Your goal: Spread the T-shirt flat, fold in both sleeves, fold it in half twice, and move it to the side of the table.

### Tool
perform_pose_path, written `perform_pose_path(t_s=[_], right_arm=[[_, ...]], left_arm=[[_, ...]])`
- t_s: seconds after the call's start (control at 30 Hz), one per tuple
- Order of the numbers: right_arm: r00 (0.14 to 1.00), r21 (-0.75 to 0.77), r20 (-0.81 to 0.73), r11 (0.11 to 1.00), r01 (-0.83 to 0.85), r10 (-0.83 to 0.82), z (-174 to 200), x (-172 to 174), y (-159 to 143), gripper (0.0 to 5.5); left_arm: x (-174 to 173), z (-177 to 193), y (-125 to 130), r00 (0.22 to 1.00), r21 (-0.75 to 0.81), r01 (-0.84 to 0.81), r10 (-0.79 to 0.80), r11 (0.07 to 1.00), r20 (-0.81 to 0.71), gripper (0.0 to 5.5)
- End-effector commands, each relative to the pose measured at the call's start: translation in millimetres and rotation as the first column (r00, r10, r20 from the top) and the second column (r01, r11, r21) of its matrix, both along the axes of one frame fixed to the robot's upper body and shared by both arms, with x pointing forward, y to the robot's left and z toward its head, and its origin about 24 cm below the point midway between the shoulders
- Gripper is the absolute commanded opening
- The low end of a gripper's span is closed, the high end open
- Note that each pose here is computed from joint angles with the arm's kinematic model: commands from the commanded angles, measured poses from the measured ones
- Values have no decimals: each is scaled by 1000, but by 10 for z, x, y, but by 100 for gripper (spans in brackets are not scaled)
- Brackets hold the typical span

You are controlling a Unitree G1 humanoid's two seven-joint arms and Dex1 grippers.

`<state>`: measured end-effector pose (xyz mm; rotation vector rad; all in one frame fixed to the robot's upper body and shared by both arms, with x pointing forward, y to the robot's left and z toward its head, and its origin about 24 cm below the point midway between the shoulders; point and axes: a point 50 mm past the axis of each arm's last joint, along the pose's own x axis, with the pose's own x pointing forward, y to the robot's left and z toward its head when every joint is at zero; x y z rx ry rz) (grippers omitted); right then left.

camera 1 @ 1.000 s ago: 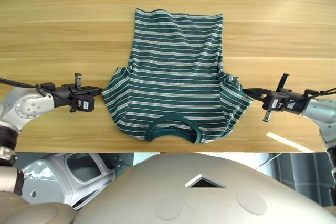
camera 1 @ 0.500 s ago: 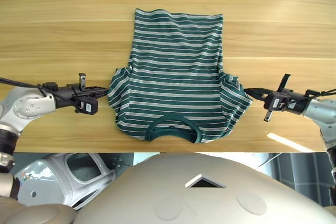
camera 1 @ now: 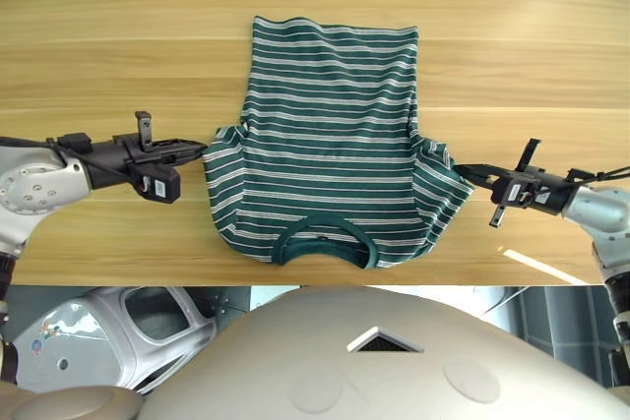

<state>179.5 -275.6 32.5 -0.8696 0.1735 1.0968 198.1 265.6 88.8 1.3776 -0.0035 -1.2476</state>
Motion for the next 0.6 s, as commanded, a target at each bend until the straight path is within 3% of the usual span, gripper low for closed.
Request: perform_pose_path(t_s=[0.03, 0.37, 0.6], right_arm=[[1000, 11, 14, 1000, -10, 10, 11, 34, 37, 0], [1000, 26, 15, 999, -18, 18, -14, 33, 90, 0], [1000, 31, 15, 999, -13, 12, -18, 28, 89, 0]], left_arm=[[101, -39, -148, 998, -22, 51, -51, 998, 32, 1], [229, -310, -411, 993, -75, 112, -109, 991, 48, 1], [249, -286, -508, 988, -114, 151, -145, 982, 53, 1]])
